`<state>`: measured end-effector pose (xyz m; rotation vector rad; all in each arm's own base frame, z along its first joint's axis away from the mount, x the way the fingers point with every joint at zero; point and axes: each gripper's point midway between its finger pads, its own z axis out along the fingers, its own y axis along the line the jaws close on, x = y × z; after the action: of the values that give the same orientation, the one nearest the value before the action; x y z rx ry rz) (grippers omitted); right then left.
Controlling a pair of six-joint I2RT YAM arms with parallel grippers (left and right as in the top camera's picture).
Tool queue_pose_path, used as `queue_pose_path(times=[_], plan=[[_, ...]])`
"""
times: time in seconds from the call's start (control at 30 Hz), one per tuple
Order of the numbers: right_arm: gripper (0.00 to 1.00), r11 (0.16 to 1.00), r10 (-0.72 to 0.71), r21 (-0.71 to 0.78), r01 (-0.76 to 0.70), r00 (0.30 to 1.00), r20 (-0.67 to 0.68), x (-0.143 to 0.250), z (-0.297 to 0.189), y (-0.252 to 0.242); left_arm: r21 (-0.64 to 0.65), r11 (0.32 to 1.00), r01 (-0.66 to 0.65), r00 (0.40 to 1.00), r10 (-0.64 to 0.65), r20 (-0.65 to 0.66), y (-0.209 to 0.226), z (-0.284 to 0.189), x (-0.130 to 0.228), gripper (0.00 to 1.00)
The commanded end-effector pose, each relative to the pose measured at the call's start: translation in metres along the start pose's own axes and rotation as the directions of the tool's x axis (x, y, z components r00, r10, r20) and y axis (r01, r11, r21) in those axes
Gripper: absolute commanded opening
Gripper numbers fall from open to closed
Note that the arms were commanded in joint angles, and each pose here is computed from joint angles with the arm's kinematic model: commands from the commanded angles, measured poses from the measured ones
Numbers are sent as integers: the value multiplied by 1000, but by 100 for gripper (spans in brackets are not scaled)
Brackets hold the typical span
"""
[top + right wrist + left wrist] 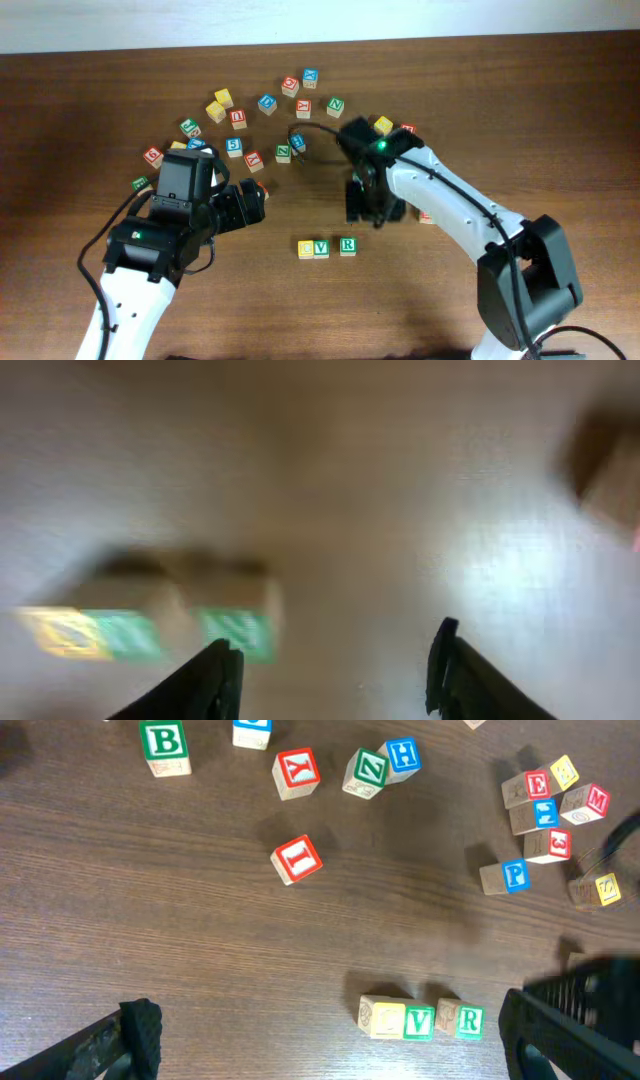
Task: Spell out CVPR
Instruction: 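Grasp the green R block with right gripper and shift it rightward, then reach right gripper into the pile and grasp the blue P block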
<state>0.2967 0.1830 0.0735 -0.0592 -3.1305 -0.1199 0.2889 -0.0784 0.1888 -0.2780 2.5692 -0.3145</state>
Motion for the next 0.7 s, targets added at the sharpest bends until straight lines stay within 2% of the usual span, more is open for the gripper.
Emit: queue_pose_path(times=[0.0, 0.03, 0.1, 0.27, 0.33, 0.37, 0.43, 0.47, 0.5, 0.53, 0.67], plan=[[53, 1000, 0, 14, -3, 968, 251, -65, -18, -1, -5, 1000, -4, 1000, 4, 8, 1, -1, -2, 99], [53, 997, -76, 8, 78, 950, 303, -82, -16, 6, -5, 1000, -4, 1000, 4, 8, 1, -1, -2, 99], [59, 983, -179, 34, 178, 931, 318, -101, 11, 13, -5, 1000, -4, 1000, 4, 8, 1, -1, -2, 99], [59, 986, -166, 46, 159, 946, 279, -112, 51, 5, -5, 1000, -4, 1000, 4, 8, 1, -1, -2, 99], [58, 986, -166, 44, 160, 944, 286, -115, 53, 6, -5, 1000, -4, 1000, 4, 8, 1, -1, -2, 99], [54, 986, -166, 41, 161, 941, 295, -117, 53, 8, -5, 1000, -4, 1000, 4, 8, 1, -1, -2, 99], [54, 985, -174, 49, 167, 945, 278, -115, 59, 6, -5, 1000, -4, 1000, 4, 8, 1, -1, -2, 99], [50, 985, -175, 49, 168, 950, 260, -111, 64, 6, -5, 1000, -4, 1000, 4, 8, 1, -1, -2, 99], [42, 984, -177, 53, 169, 954, 243, -108, 66, 4, -5, 1000, -4, 1000, 4, 8, 1, -1, -2, 99], [36, 984, -177, 34, 174, 958, 224, -103, 67, 7, -5, 1000, -4, 1000, 4, 8, 1, -1, -2, 99], [32, 972, -180, -119, 204, 967, 180, -90, 60, 32, -5, 1000, -4, 1000, 4, 8, 1, -1, -2, 99]])
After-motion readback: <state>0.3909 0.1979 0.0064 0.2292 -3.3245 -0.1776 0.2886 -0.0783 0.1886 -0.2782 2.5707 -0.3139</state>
